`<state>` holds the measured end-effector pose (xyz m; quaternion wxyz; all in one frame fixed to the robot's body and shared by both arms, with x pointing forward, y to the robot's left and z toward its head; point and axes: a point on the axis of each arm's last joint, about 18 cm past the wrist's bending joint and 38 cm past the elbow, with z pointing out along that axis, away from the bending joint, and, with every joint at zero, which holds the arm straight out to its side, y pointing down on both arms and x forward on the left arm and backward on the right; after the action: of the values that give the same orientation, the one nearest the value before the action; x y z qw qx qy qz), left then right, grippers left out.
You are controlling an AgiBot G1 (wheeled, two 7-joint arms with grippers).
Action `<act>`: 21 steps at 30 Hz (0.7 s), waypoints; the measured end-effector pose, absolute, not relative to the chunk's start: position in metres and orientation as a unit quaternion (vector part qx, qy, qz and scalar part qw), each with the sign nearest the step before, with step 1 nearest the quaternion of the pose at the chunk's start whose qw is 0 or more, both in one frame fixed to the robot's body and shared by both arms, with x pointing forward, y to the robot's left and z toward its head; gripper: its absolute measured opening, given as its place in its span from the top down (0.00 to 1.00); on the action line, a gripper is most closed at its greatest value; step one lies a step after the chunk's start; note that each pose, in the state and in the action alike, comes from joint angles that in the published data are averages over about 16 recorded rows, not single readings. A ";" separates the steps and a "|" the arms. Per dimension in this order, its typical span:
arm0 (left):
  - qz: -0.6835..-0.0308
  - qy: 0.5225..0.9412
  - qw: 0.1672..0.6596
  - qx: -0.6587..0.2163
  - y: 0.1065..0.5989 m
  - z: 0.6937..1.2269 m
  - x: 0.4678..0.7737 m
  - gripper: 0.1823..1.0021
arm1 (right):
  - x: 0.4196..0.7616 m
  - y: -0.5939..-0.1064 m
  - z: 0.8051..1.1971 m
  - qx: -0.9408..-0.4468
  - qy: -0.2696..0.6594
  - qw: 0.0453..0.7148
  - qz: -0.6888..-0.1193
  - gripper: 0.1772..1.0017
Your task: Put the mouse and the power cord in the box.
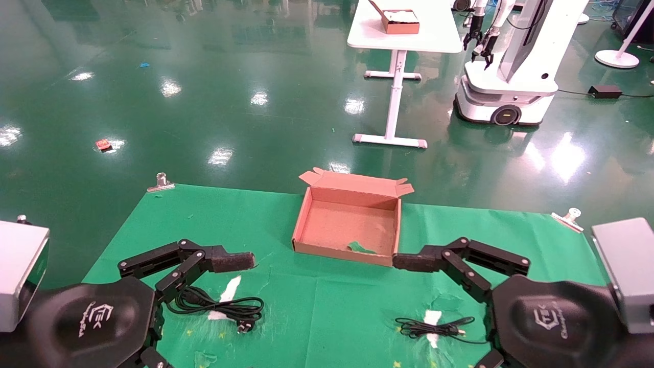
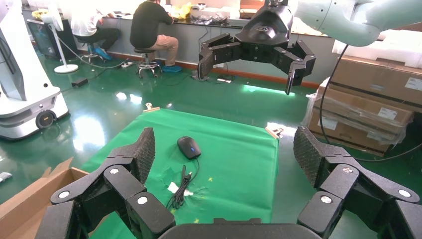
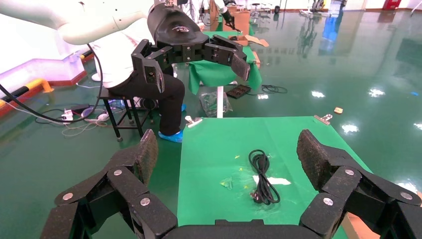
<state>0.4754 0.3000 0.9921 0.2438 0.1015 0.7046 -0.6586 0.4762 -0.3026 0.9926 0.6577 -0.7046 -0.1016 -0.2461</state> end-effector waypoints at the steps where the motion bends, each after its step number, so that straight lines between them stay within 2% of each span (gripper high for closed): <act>1: -0.659 0.705 0.244 0.101 0.300 0.992 0.475 0.00 | 0.476 -0.303 0.993 -0.705 -0.102 0.658 -0.246 0.00; 21: -0.659 0.705 0.244 0.101 0.300 0.992 0.475 0.00 | 0.476 -0.303 0.993 -0.705 -0.102 0.658 -0.246 0.00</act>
<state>0.4754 0.3000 0.9921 0.2438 0.1015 0.7046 -0.6586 0.4762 -0.3026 0.9926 0.6577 -0.7046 -0.1016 -0.2461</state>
